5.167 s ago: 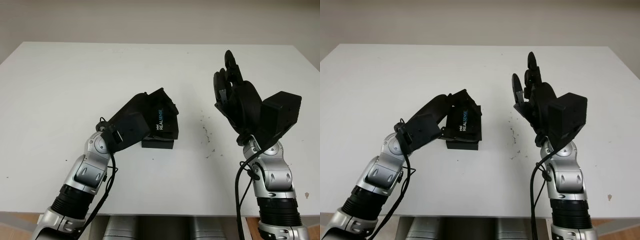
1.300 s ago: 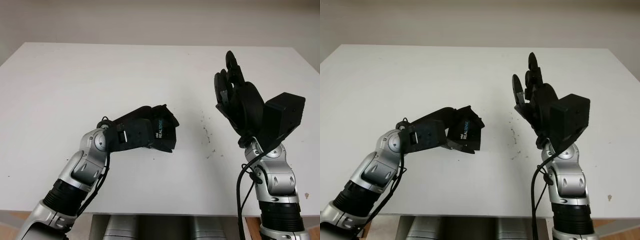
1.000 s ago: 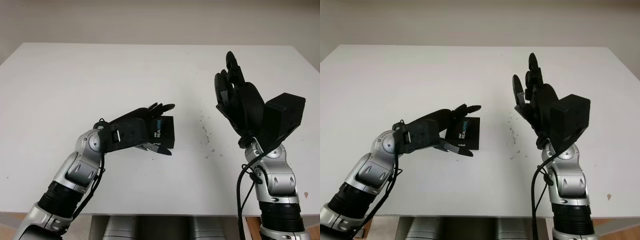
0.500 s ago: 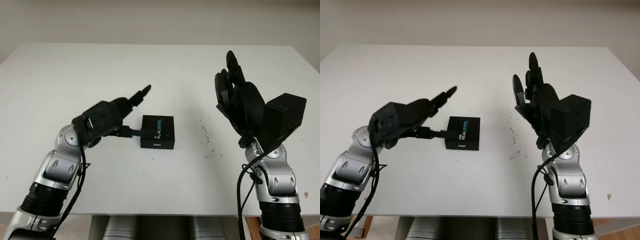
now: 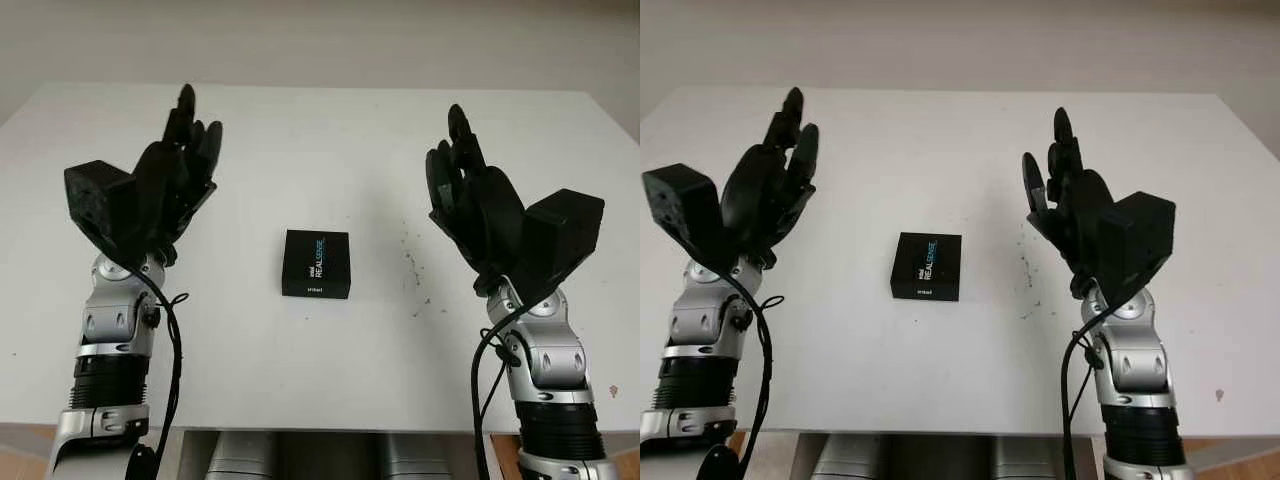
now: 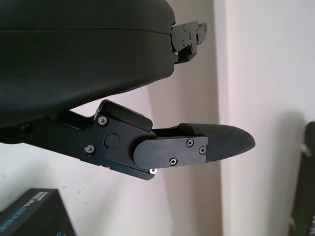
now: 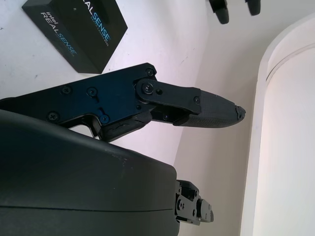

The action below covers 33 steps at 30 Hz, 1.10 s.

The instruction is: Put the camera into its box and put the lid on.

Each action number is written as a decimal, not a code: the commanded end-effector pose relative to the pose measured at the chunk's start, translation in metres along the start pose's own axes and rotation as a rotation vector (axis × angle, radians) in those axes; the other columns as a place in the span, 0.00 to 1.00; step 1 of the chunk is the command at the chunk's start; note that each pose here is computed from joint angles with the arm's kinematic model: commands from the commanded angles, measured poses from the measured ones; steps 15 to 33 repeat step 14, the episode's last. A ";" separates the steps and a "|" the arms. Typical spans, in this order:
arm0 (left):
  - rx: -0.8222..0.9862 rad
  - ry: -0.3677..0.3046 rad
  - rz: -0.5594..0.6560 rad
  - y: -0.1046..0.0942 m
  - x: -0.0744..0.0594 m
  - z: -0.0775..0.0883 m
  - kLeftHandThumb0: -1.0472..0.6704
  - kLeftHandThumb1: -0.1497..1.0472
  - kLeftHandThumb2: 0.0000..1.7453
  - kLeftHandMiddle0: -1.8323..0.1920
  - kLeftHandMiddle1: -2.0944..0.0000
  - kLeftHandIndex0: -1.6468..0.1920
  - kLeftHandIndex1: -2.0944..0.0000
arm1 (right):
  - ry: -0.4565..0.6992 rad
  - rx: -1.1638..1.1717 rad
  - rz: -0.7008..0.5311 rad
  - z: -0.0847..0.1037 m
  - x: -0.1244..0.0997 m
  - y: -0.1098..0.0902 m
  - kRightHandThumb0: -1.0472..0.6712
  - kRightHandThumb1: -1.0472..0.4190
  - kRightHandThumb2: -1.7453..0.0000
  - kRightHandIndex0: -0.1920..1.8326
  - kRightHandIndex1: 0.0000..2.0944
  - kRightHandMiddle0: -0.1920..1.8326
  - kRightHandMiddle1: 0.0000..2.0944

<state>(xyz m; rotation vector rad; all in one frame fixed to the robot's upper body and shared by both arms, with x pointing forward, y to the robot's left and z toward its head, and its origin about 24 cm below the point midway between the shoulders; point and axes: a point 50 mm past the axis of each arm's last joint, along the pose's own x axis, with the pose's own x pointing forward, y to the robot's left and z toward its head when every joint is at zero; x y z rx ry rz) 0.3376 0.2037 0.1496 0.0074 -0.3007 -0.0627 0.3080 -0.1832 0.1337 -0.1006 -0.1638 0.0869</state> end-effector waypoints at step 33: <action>0.055 -0.045 0.045 -0.001 -0.022 -0.010 0.12 1.00 0.33 1.00 1.00 1.00 1.00 | -0.021 0.030 0.019 0.002 0.003 0.004 0.18 0.00 0.63 0.00 0.00 0.00 0.00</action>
